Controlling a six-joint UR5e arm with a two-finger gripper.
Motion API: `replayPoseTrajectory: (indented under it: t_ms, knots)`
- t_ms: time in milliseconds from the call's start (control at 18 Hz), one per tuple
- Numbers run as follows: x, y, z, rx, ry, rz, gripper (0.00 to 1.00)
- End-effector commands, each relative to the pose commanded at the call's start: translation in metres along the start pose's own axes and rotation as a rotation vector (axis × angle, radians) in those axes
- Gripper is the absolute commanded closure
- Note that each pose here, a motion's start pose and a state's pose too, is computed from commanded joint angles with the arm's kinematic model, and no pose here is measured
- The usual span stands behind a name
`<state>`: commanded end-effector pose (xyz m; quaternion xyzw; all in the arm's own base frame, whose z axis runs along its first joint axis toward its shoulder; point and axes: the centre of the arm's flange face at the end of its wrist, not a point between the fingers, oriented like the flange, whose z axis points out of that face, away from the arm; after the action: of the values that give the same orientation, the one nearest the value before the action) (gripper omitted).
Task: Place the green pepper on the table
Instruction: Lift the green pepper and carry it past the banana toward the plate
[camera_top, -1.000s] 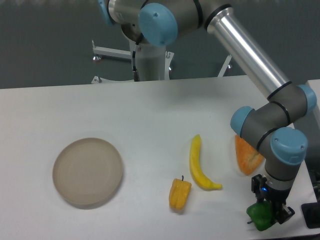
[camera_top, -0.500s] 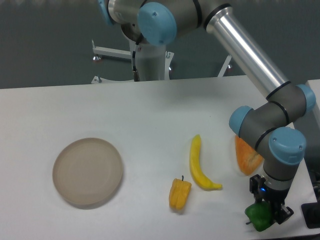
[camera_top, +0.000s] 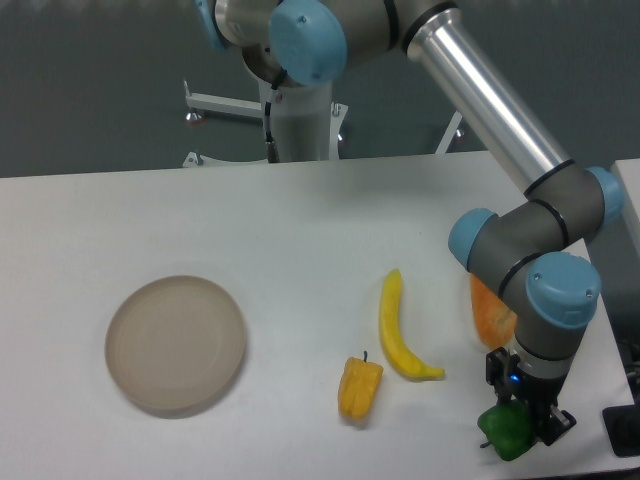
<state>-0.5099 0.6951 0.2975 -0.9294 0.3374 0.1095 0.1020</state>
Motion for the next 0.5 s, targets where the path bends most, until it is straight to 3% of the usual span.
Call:
replayPoseTrajectory:
  t_ms: [500]
  knots:
    - [0.098, -0.019, -0.074, -0.007, 0.091, -0.138, 0.7]
